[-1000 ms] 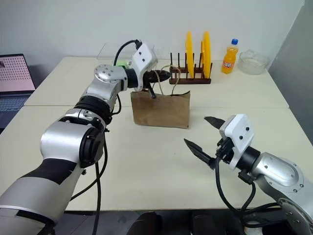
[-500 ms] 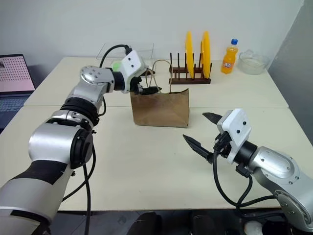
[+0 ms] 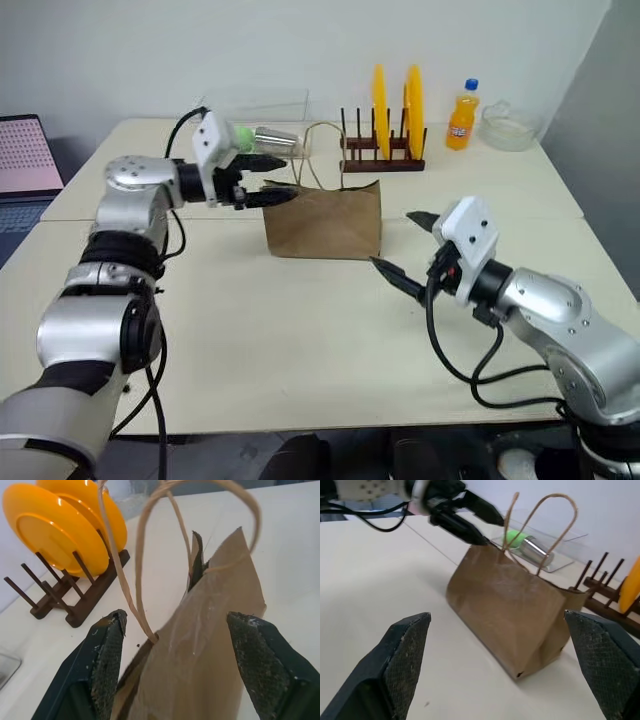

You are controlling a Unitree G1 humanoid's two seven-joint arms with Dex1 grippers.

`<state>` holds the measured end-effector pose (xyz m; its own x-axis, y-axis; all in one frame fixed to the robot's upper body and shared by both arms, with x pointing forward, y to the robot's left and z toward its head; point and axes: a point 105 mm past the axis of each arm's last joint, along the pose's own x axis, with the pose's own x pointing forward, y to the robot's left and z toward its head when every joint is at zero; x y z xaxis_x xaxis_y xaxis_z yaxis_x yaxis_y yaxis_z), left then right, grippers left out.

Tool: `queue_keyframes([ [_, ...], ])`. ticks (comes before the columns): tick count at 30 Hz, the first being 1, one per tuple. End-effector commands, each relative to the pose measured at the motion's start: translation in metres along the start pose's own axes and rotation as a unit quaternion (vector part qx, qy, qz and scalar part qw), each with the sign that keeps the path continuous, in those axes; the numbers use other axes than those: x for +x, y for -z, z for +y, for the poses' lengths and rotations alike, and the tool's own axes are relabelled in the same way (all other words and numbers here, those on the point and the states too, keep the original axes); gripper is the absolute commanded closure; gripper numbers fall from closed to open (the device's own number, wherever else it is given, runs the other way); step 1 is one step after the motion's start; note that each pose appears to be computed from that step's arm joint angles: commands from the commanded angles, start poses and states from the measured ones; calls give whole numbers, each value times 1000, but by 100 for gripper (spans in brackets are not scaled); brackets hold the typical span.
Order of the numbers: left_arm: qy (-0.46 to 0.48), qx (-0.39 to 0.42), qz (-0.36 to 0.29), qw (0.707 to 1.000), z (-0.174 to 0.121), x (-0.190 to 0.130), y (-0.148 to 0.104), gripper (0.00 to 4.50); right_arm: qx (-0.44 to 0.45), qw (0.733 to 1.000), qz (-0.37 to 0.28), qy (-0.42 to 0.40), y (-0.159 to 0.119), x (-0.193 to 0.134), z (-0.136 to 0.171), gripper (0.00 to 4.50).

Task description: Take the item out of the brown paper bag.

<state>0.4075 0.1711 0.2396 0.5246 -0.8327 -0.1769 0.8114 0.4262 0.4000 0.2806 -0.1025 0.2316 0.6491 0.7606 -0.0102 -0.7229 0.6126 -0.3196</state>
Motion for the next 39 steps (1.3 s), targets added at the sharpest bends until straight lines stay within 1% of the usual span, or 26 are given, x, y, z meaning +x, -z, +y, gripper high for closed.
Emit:
queue_keyframes([
  [1,-27,25,-21,999,-12,-29,-20,113,-29,999,-26,-4,-13,8,-13,0],
  [3,-44,13,-23,999,-25,-39,-22,113,-37,999,-30,-4,-15,15,-22,0],
  [4,-54,6,-26,998,-33,-44,-24,109,-45,999,-30,-1,-15,21,-30,39],
  [5,-67,-8,-32,997,-43,-50,-25,109,-56,998,-29,2,-16,30,-39,60],
  [7,-90,-37,-41,994,-61,-58,-28,109,-78,997,-26,3,-18,45,-52,138],
  [8,-101,-52,-47,992,-72,-61,-29,109,-89,996,-25,2,-19,52,-59,170],
  [12,-144,-95,-54,984,-103,-63,-27,109,-135,991,-15,-1,-23,77,-79,318],
  [15,-152,-136,-57,977,-134,-63,-22,109,-172,985,1,-6,-27,103,-93,432],
  [16,-153,-142,-58,976,-141,-63,-21,109,-181,983,7,-8,-28,111,-96,446],
  [19,-160,-158,-68,972,-150,-65,-23,109,-231,972,49,-10,-22,134,-105,446],
  [21,-170,-158,-68,970,-149,-67,-22,109,-242,967,74,-10,-16,145,-108,446],
  [23,-172,-154,-68,971,-150,-69,-22,109,-253,963,93,-6,-12,154,-107,446],
  [26,-164,-150,-73,972,-157,-66,-26,109,-293,947,130,-1,-5,168,-101,446],
  [29,-141,-142,-75,977,-166,-59,-31,109,-330,929,166,5,6,174,-98,446],
  [31,-138,-141,-77,977,-168,-57,-33,109,-347,920,185,0,13,176,-95,446],
  [39,-156,-131,-83,976,-164,-64,-38,109,-346,914,209,-36,25,174,-89,446],
])
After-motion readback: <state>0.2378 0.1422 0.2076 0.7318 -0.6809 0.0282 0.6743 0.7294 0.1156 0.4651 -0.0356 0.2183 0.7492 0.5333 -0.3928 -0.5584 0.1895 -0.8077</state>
